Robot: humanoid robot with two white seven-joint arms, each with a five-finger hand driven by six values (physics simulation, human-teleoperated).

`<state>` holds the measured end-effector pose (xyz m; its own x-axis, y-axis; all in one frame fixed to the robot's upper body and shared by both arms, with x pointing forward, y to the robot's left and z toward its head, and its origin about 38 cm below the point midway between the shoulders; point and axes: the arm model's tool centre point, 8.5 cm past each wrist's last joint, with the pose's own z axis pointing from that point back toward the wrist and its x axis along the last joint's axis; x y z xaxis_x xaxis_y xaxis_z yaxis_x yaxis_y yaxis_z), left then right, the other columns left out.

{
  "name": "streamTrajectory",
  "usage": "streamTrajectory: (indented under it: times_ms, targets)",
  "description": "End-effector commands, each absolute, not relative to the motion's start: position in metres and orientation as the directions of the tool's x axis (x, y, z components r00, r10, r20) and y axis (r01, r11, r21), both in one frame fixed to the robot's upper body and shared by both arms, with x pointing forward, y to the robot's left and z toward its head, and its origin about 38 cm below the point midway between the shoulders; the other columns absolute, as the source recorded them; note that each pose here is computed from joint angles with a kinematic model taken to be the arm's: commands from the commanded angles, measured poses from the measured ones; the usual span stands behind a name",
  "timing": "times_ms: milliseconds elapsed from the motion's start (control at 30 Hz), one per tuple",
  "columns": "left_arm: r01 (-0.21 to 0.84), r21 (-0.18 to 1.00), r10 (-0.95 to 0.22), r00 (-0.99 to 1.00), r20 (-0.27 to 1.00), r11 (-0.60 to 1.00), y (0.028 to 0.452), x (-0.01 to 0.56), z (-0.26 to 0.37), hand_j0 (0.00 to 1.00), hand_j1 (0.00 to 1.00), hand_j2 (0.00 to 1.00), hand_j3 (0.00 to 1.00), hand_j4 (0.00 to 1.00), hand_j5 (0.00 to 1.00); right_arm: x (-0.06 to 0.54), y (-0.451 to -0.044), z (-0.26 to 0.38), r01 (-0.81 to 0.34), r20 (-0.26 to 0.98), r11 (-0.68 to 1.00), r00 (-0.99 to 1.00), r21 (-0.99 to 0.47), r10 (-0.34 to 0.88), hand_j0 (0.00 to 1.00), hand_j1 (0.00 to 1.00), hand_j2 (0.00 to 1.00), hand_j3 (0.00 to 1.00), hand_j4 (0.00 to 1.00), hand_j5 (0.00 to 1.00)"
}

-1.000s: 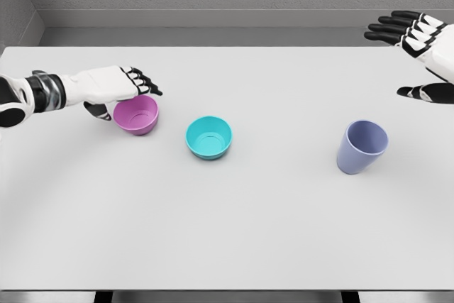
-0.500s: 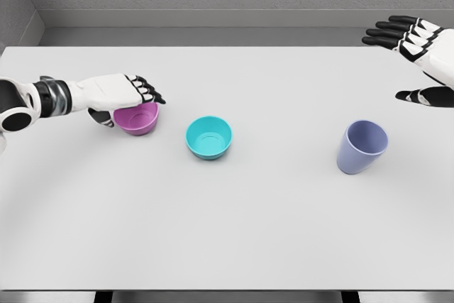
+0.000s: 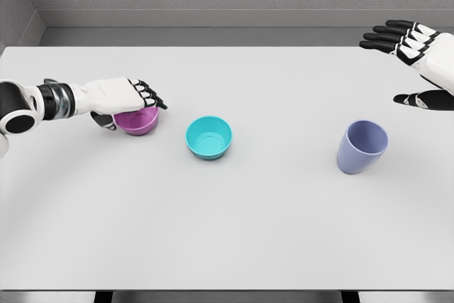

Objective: Stacking bowl and cup with both arms

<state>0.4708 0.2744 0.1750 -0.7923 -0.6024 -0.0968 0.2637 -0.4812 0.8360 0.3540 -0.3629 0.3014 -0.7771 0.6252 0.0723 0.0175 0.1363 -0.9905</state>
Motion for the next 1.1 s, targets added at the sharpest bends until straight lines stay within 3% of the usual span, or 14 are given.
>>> streamTrajectory:
  times_ms: [0, 267, 367, 567, 833, 1067]
  targets:
    - [0.27, 0.832, -0.602, -0.793, -0.095, -0.485, 0.274, 0.47, 0.175, 0.9, 0.9, 0.9, 0.9, 0.9, 0.9, 0.354, -0.363, 0.302, 0.016, 0.078, 0.143, -0.776, -0.99, 0.626, 1.0, 1.0, 1.0, 1.0, 1.0, 1.0]
    - [0.269, 0.828, -0.599, -0.795, -0.096, -0.491, 0.272, 0.47, 0.176, 0.76, 0.76, 0.76, 0.76, 0.76, 0.76, 0.354, -0.362, 0.301, 0.013, 0.082, 0.146, -0.778, -0.989, 0.622, 1.0, 1.0, 1.0, 1.0, 1.0, 1.0]
    - [0.273, 0.83, -0.602, -0.793, -0.091, -0.486, 0.274, 0.47, 0.176, 0.64, 0.64, 0.64, 0.64, 0.64, 0.64, 0.354, -0.362, 0.3, 0.011, 0.083, 0.146, -0.78, -0.989, 0.621, 1.0, 1.0, 1.0, 1.0, 1.0, 1.0]
    - [0.276, 0.843, -0.611, -0.788, -0.077, -0.462, 0.276, 0.471, 0.18, 0.63, 0.63, 0.63, 0.63, 0.63, 0.63, 0.354, -0.362, 0.3, 0.012, 0.083, 0.146, -0.777, -0.989, 0.624, 1.0, 1.0, 1.0, 1.0, 1.0, 1.0]
    - [0.257, 0.851, -0.6, -0.796, -0.082, -0.457, 0.269, 0.472, 0.185, 0.5, 0.5, 0.5, 0.5, 0.5, 0.5, 0.354, -0.363, 0.301, 0.015, 0.078, 0.143, -0.777, -0.99, 0.625, 1.0, 1.0, 1.0, 1.0, 1.0, 1.0]
    - [0.161, 0.875, -0.538, -0.833, -0.127, -0.457, 0.244, 0.466, 0.21, 0.44, 0.44, 0.44, 0.44, 0.44, 0.44, 0.354, -0.363, 0.301, 0.015, 0.078, 0.143, -0.777, -0.99, 0.625, 1.0, 1.0, 1.0, 1.0, 1.0, 1.0]
